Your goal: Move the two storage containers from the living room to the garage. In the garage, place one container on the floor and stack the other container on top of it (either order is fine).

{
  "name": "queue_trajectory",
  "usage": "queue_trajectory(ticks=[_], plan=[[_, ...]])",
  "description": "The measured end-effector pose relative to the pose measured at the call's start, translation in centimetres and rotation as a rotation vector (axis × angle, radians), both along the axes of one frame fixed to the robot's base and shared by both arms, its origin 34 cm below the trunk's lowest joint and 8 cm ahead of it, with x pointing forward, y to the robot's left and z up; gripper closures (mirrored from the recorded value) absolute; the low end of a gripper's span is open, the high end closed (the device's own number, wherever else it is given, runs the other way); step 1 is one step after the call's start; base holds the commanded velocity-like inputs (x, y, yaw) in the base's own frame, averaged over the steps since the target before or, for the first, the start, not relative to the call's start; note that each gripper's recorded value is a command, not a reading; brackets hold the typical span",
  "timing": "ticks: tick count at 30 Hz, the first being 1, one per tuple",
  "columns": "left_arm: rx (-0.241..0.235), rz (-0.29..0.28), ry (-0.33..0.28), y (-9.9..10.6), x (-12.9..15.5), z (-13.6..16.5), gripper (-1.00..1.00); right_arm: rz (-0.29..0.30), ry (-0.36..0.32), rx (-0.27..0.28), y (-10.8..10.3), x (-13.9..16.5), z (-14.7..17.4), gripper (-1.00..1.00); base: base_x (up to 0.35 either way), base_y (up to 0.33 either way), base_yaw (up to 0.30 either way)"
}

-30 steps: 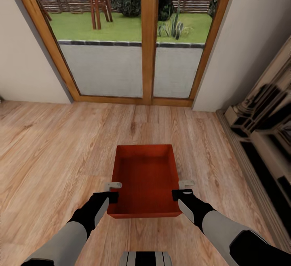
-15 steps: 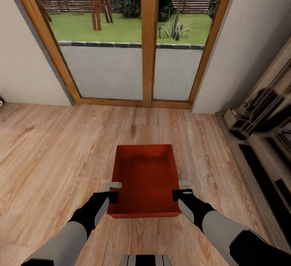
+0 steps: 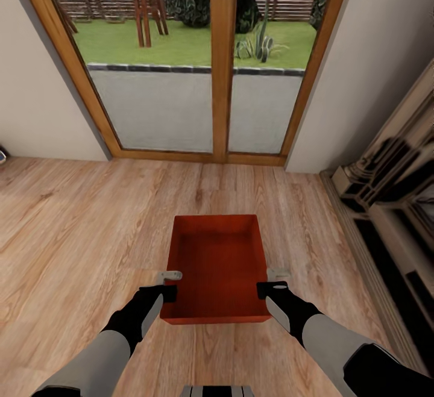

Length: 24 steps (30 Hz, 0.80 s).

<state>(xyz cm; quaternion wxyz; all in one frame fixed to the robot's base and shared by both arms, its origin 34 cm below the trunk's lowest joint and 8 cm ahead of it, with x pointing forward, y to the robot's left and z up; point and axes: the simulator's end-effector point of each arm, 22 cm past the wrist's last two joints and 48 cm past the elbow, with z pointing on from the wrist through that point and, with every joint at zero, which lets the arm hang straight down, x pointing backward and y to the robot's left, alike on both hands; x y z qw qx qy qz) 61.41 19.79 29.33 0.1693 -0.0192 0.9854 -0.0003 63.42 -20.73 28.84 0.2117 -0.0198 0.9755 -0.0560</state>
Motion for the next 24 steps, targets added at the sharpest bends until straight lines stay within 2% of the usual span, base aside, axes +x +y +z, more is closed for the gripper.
queue_trajectory(ticks=[24], plan=[[0.002,0.003,0.003,-0.4,0.9,5.0,1.00,0.000,0.002,0.001,-0.3,0.9,5.0,1.00,0.000,0.000,0.000]])
